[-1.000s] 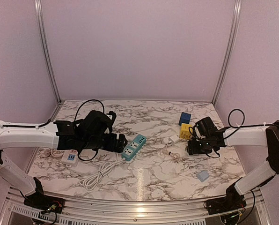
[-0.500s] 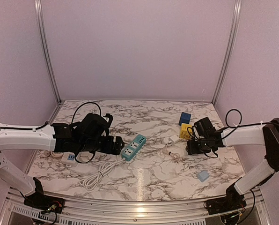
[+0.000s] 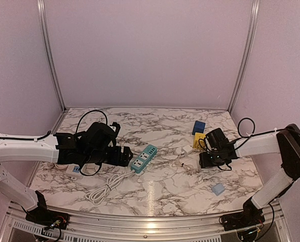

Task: Insert the plug
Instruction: Pick up the plug from the center of the board.

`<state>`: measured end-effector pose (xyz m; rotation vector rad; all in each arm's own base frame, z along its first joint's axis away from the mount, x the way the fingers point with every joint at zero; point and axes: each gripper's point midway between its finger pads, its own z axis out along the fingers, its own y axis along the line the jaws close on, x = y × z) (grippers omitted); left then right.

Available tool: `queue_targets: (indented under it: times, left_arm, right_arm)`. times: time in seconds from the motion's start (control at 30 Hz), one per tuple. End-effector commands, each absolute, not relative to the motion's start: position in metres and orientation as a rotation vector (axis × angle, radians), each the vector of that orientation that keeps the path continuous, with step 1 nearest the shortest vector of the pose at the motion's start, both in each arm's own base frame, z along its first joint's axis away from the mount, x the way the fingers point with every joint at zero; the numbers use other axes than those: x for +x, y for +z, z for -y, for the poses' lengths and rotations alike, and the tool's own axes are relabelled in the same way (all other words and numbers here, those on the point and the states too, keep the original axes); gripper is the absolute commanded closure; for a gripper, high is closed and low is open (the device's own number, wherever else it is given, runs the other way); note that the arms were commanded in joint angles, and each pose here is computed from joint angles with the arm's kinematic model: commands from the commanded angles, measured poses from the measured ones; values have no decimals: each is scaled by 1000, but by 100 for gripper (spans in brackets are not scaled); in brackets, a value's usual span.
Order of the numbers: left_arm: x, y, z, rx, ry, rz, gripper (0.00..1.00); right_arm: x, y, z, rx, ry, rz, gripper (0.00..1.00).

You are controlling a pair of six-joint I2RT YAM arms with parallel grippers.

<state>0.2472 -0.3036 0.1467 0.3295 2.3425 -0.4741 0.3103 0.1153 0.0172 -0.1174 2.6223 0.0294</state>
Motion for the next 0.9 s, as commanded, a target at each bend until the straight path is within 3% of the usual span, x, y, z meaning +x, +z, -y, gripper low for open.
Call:
queue_targets:
  times: [0.0,0.27,0.5,0.87]
  left_arm:
    - [246,148,299,311,-484,-2342,1]
    - [246,145,303,317,-492,-2346,1]
    - [246,141,305,322,-495,-2354,1]
    - [243,144,319,349,-573,-2353,1]
  right_arm:
    - [321,24,-122,-134,35,-2588,36]
    - [320,23,-126,-156,60,-2591,47]
    - [316,39,-138,-188,87,-2556,69]
    - [294,126,-189,-379,99,-2328,73]
